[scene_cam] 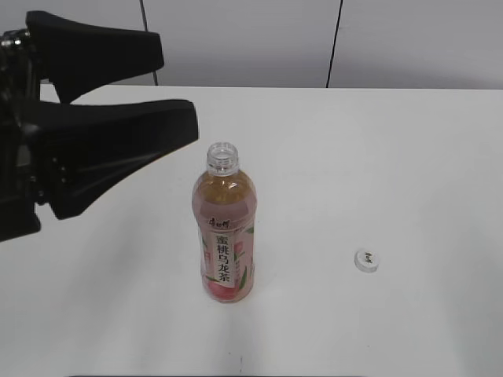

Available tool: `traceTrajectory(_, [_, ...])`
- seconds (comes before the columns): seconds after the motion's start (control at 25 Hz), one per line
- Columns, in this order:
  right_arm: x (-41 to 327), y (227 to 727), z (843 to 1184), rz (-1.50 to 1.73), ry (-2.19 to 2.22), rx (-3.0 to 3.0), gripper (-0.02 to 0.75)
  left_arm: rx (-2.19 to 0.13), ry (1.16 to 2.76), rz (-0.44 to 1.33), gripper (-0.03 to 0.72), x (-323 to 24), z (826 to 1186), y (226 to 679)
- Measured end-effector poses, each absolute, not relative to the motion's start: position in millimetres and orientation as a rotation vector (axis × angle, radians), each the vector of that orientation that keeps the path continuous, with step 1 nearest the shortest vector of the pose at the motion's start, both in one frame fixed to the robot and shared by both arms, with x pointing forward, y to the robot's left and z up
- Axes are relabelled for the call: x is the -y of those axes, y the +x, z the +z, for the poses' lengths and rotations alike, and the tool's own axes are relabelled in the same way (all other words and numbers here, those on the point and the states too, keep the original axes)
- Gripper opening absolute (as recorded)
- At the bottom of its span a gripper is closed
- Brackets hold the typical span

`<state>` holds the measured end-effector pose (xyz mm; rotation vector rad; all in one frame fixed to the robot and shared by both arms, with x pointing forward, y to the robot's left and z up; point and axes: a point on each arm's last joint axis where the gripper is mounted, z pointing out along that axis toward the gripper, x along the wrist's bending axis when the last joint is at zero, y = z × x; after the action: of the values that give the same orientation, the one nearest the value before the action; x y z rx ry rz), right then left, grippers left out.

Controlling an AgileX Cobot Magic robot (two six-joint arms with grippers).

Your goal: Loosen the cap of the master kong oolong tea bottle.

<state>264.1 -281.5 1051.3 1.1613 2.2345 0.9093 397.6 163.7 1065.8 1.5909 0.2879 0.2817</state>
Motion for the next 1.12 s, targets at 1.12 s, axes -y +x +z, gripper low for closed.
traceTrajectory(1.12, [281.5,264.1,1051.3,0.909,1.161,-2.234,0.566,-0.801,1.361,0.534,0.582,-204.4,1093.8,401.6])
